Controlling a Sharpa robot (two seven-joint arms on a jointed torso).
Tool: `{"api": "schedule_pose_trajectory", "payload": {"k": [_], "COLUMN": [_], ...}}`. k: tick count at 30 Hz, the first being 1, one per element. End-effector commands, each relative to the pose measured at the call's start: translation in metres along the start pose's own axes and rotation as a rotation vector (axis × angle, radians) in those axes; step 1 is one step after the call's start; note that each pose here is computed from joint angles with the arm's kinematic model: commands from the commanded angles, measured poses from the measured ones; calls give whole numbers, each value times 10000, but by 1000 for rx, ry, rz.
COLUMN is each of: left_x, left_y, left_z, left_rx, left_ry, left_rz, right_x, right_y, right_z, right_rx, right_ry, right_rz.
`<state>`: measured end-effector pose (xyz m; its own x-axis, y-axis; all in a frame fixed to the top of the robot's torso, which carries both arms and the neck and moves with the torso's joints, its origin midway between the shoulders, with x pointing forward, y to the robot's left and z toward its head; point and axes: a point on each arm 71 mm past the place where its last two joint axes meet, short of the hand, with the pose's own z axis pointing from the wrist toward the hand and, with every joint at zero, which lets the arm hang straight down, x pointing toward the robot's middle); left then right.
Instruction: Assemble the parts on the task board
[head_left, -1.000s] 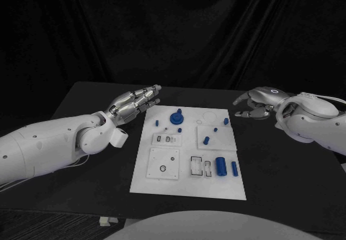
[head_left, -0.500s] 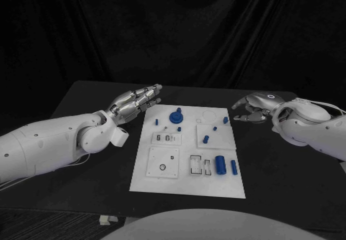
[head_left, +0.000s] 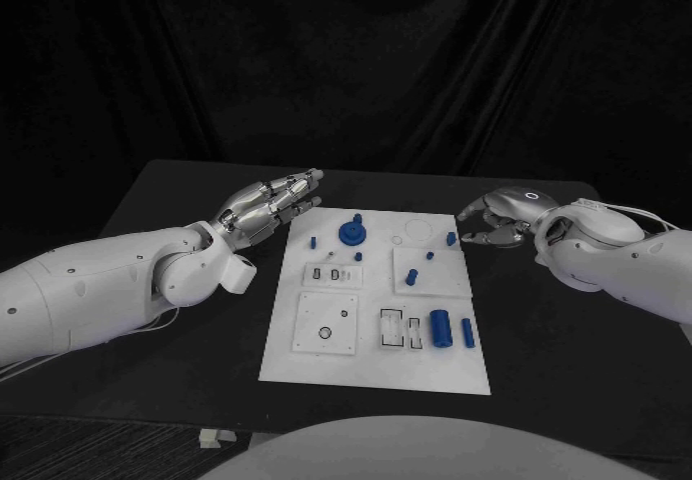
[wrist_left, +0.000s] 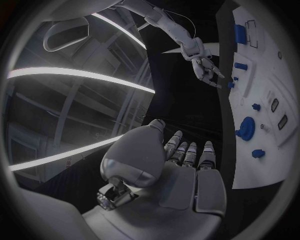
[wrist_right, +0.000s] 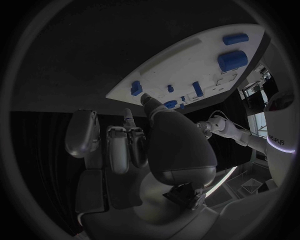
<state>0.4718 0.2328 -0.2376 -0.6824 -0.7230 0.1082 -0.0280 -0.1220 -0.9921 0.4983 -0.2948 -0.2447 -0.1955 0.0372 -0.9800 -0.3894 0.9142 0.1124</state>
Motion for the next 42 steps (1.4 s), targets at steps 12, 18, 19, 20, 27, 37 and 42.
{"api": "schedule_pose_trajectory", "payload": {"k": [12, 18, 19, 20, 27, 37, 42], "left_x": [23, 24, 25, 25, 23, 25, 25], "left_y": [-1, 2, 2, 2, 5, 10, 11], "left_z": [-5, -5, -5, -5, -6, -5, -5], "left_rx": [14, 13, 12, 12, 9, 7, 6], "left_ry": [14, 16, 16, 16, 18, 21, 23], "left_rz": [-14, -15, -16, -16, -17, -19, -20], "right_x": [115, 137, 142, 146, 170, 216, 245], "right_y": [9, 24, 28, 33, 47, 47, 53], "right_z": [74, 107, 113, 118, 142, 166, 180], "right_rx": [-5, -9, -10, -11, -10, -4, -6], "right_ry": [3, 5, 6, 7, 18, 36, 42], "right_rz": [-6, -7, -8, -8, -8, -9, -9]}}
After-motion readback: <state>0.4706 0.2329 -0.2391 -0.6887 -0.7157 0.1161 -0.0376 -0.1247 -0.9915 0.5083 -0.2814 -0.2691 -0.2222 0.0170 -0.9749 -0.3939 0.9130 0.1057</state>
